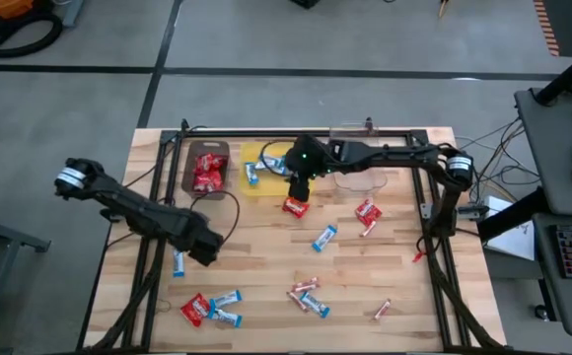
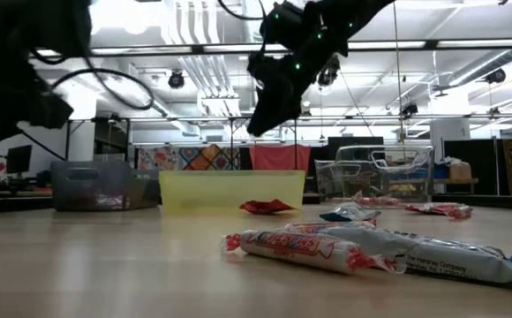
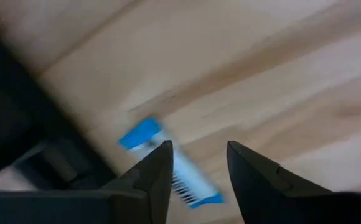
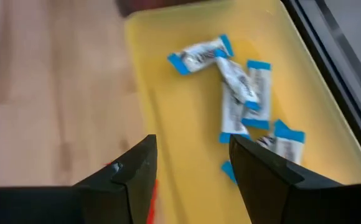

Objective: Sort candy
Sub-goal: Put the white candy into the yellow bin

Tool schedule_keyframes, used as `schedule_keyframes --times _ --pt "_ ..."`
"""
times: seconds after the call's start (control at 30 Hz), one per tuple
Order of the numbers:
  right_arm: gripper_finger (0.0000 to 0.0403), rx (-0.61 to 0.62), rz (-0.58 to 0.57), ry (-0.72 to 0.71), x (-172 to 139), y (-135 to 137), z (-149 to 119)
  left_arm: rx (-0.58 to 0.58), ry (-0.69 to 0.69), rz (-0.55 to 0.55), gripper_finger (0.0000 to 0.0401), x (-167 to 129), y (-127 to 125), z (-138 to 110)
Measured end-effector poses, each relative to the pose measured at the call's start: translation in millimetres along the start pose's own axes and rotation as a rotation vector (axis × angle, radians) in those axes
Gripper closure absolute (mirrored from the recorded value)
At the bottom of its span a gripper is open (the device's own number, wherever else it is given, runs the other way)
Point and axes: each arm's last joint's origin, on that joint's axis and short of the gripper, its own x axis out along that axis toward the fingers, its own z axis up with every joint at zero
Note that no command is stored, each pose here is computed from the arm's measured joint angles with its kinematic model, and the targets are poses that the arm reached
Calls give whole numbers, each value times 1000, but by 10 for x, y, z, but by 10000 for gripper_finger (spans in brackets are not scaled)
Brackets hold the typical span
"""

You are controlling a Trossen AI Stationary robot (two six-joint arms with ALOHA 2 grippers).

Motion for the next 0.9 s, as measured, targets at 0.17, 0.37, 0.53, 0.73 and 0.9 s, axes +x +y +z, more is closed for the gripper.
schedule_keyframes --times 0.17,0.37,0.53,0.73,0.9 --pt "211 -28 23 -5 -31 139 18 -27 2 96 245 71 12 -110" --pt "211 -38 31 0 -31 190 14 -59 65 170 241 210 -36 -187" --pt "211 -46 30 1 -31 190 13 -41 70 180 241 354 -129 -210" --pt "211 -46 30 2 -31 190 12 -25 79 193 241 462 -207 -206" --pt "211 -49 35 10 -31 208 5 -11 82 224 243 500 -215 -212"
